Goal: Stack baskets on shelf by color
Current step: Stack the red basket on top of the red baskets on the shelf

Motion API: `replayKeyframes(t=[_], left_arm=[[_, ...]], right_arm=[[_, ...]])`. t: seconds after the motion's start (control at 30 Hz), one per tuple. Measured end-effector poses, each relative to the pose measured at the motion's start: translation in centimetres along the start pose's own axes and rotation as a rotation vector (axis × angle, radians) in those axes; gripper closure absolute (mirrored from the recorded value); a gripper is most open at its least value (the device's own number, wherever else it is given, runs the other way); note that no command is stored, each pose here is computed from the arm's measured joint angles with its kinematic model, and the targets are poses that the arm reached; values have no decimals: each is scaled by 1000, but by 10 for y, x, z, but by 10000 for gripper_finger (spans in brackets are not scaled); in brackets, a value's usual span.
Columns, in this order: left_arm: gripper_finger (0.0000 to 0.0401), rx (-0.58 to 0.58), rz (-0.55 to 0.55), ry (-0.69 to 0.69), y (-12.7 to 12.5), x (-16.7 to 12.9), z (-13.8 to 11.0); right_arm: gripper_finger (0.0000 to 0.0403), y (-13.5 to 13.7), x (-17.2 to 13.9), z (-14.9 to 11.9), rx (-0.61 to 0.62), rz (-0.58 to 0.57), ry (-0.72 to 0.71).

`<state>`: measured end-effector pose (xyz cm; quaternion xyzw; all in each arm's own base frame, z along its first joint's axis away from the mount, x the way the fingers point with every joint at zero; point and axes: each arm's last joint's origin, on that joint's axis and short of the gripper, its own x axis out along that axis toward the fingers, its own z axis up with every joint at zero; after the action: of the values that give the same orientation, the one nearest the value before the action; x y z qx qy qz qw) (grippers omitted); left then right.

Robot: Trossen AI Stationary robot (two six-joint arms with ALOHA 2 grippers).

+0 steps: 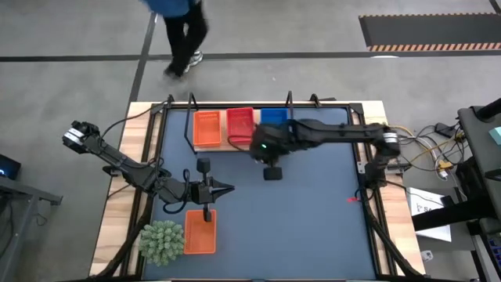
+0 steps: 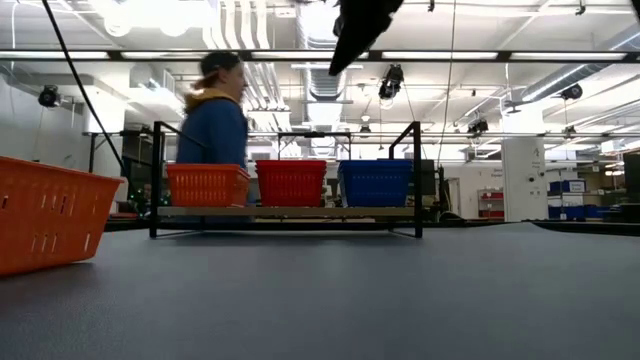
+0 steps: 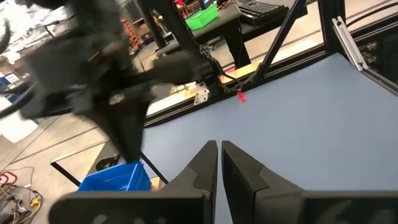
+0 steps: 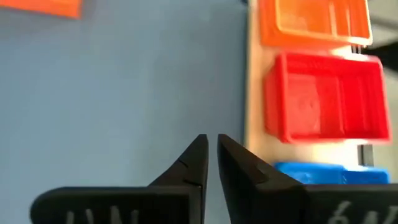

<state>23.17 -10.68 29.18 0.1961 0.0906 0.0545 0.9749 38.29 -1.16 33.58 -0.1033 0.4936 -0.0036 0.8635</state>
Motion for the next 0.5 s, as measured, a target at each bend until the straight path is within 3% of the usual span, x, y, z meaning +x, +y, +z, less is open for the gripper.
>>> replayKeyframes(t=[0.27, 0.5], left_arm=[[395, -2, 0, -1, 0, 0, 0], [395, -4, 1, -3, 0, 0, 0]], right_arm=[[376, 46, 6, -47, -50, 10, -279], [376, 64, 26, -98, -46, -4, -480]])
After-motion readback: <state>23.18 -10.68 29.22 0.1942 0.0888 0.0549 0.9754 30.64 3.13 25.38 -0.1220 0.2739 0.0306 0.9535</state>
